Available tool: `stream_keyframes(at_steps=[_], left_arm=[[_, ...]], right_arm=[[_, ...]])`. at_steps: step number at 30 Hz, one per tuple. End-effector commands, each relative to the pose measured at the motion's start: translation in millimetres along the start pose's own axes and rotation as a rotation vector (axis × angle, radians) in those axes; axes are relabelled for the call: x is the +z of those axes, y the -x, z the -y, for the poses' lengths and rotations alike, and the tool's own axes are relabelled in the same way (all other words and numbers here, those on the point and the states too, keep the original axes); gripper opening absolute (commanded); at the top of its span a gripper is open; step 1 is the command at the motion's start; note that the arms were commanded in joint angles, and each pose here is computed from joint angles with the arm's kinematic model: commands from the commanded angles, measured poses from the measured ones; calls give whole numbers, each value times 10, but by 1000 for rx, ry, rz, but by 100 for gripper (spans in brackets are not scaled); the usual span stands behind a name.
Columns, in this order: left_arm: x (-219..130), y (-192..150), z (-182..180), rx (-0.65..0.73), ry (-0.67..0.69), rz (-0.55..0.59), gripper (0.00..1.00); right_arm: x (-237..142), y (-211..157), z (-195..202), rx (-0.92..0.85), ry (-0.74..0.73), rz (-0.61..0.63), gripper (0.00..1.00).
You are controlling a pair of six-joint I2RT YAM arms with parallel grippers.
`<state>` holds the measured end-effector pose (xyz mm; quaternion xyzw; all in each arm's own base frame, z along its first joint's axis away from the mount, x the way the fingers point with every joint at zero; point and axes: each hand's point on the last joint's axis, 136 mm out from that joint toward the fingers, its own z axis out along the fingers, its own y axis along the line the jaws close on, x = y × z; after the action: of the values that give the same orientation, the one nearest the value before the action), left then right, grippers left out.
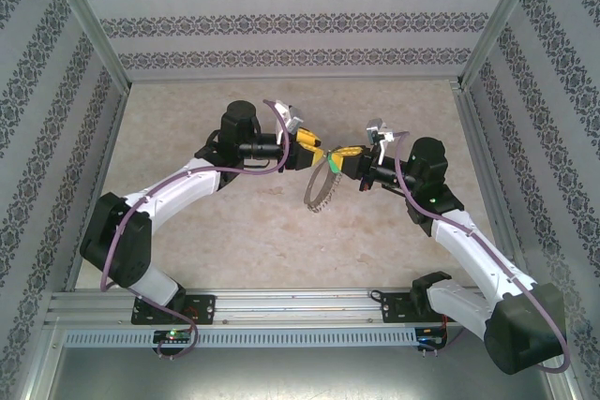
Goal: Put the keys on the keyring
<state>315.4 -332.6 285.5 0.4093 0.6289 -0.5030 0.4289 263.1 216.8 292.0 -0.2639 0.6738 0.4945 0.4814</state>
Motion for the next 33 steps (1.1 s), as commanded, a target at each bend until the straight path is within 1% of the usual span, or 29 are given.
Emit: stream_keyframes(at_steps=[1,9,17,24,29,31,33], left_arm=[[17,115,56,34,-54,36,42],[72,69,85,28,-77,29,37],[97,124,113,41,-88,41,39],[121,126,166,46,-110,45,38],[120,140,202,55,-123,54,29],[117,169,226,61,-135,67,24],[118,187,250,63,-146,72,15]], right_arm=[[-20,239,-136,-71,41,50,0],[-14,234,-124,-69,39,47,0],[-15,230,-119,-67,36,47,0],[-9,230,-102,-66,31,47,0],[-4,217,-86,-64,27,46,0],[-1,214,-82,-63,27,45,0],[-3,214,-74,-62,23,45,0]])
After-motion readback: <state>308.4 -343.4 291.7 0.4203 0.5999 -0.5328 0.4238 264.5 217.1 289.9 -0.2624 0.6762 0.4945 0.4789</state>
